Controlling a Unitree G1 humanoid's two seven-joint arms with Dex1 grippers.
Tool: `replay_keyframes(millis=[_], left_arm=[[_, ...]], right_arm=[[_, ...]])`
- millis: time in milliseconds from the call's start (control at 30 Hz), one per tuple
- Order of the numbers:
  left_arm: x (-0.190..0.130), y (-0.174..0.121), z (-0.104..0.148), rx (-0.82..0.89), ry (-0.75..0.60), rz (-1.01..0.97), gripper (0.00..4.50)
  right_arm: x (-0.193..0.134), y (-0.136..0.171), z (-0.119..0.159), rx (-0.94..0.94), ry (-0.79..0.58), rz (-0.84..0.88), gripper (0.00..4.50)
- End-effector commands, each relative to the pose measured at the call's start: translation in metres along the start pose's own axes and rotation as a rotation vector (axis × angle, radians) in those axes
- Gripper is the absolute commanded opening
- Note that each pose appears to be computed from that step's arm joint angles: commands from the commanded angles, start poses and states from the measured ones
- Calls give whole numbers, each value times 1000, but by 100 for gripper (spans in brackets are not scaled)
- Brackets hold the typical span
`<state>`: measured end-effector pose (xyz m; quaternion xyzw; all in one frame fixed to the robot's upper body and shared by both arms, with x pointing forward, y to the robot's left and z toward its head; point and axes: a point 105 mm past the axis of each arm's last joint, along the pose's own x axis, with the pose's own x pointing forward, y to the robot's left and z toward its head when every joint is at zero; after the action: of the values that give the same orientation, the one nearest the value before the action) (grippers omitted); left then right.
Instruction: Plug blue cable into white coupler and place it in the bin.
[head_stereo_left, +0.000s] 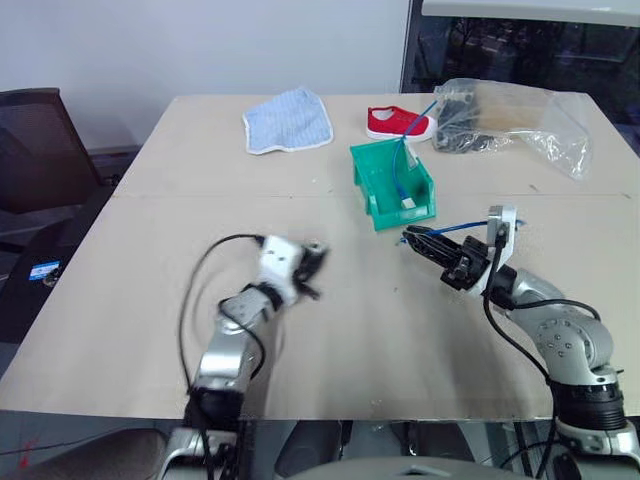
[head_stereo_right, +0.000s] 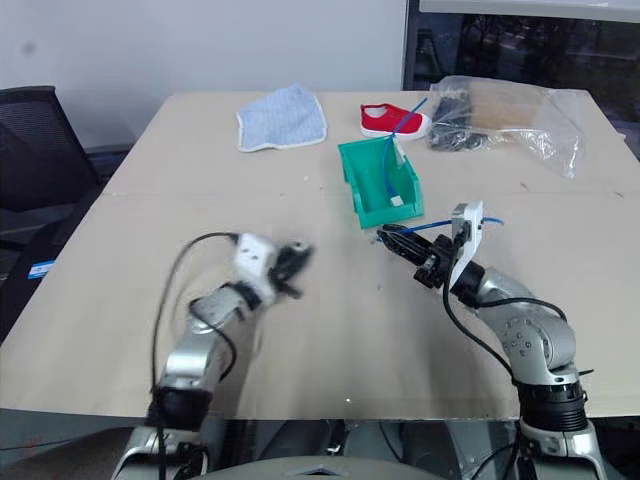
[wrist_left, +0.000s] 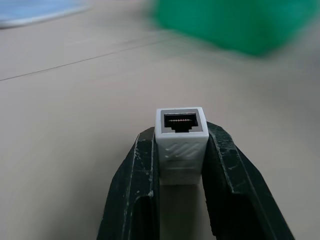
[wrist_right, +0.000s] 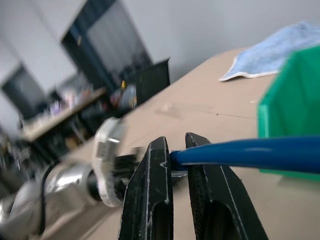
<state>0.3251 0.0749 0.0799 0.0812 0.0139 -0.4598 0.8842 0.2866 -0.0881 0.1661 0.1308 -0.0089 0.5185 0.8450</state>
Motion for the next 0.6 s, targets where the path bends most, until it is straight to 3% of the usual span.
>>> replay_keyframes(millis=[33, 233, 367, 600], left_arm=[[14, -34, 13, 155, 10, -442, 55], [25, -44, 8, 270, 114, -811, 55], [30, -39, -3, 338, 188, -878, 55], [37, -33, 1, 314, 181, -879, 55]], right_arm=[[4, 11, -1, -200, 126, 100, 0], [-3, 5, -9, -354, 254, 175, 0], [-9, 1, -17, -424, 330, 196, 0], [-17, -1, -32, -441, 421, 226, 0]])
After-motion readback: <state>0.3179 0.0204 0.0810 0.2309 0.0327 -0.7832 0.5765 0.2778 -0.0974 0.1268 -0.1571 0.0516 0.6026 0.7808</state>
